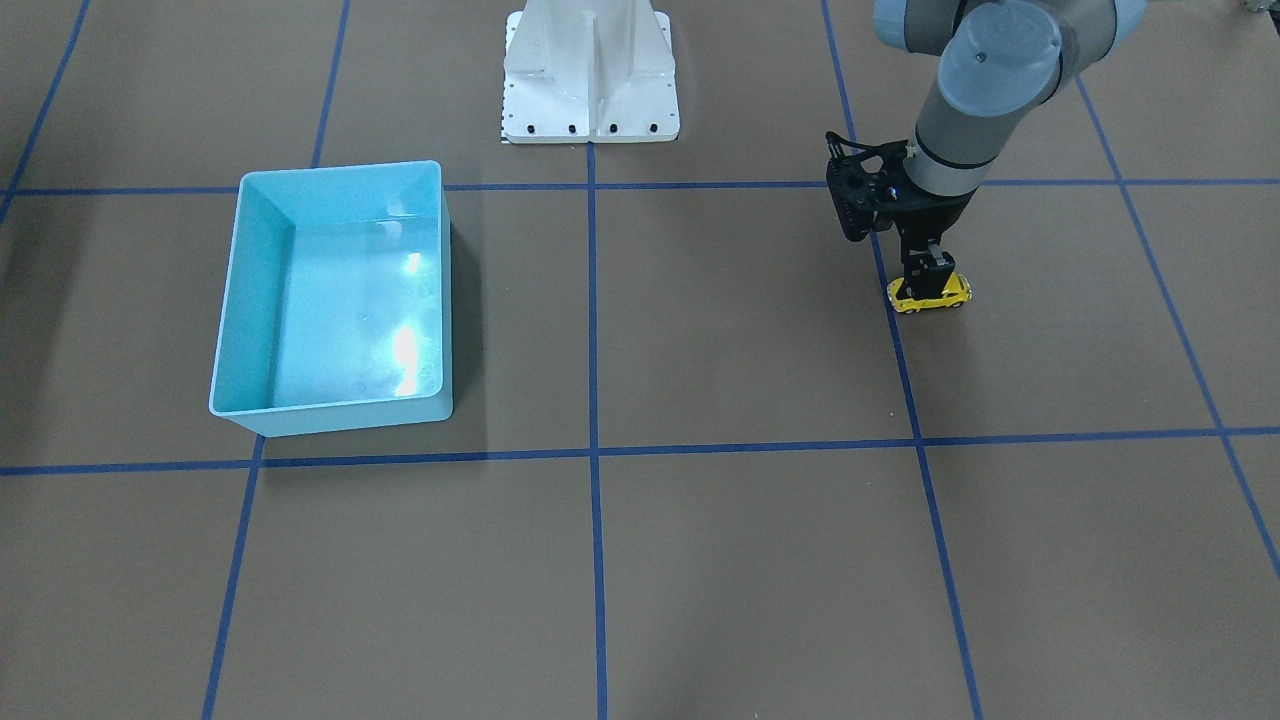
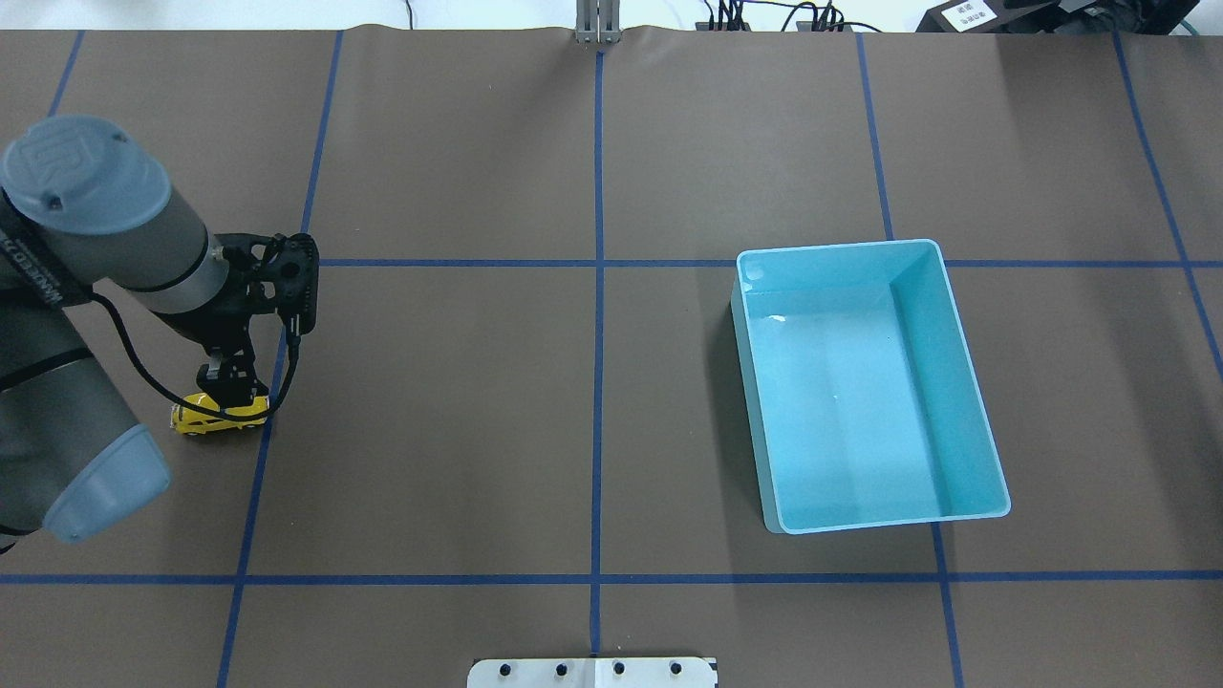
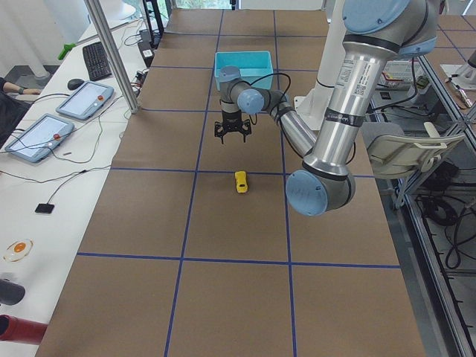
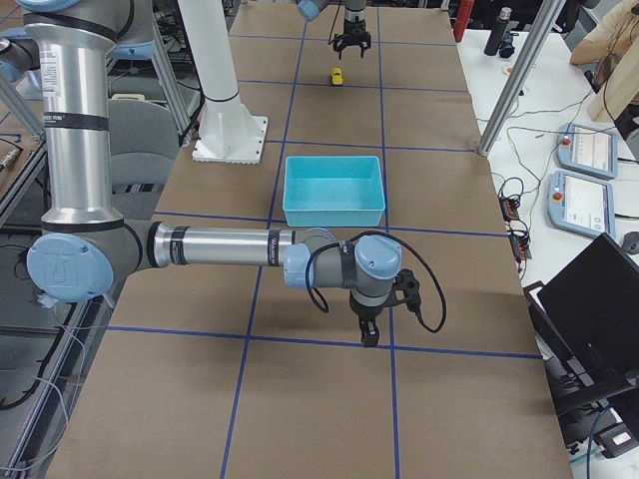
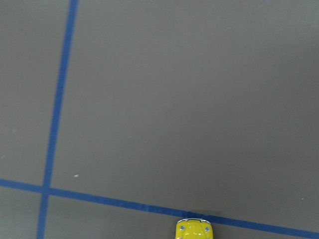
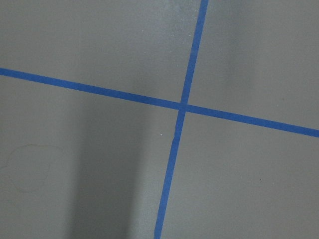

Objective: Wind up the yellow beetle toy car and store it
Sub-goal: 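Lower the left gripper onto the yellow beetle toy car, then press the car down and drag it backward toward the robot with the left gripper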

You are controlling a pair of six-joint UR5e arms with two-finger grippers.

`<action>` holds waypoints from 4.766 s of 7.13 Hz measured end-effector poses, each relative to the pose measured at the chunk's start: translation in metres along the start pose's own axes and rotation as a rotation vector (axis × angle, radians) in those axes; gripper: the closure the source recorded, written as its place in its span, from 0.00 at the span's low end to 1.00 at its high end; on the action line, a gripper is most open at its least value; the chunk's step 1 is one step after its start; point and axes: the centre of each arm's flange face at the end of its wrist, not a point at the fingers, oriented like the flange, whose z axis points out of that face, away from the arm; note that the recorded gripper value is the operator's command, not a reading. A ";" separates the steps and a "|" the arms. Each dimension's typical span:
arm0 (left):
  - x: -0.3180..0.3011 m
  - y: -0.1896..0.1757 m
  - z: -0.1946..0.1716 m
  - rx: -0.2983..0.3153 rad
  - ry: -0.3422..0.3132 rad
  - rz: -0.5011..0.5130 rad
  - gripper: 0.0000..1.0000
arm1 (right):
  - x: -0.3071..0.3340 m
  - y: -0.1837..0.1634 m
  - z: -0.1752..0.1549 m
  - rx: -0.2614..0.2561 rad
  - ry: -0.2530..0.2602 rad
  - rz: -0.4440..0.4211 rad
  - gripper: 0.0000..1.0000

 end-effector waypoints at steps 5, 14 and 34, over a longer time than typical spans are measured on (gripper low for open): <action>0.000 0.043 0.060 -0.009 0.028 -0.004 0.00 | -0.001 -0.001 -0.001 0.002 -0.002 -0.001 0.00; -0.013 0.058 0.106 -0.016 0.077 -0.022 0.06 | 0.000 0.000 0.001 -0.002 -0.002 0.006 0.00; 0.002 0.088 0.121 0.125 0.117 -0.044 1.00 | 0.001 0.005 0.006 -0.013 -0.002 0.007 0.00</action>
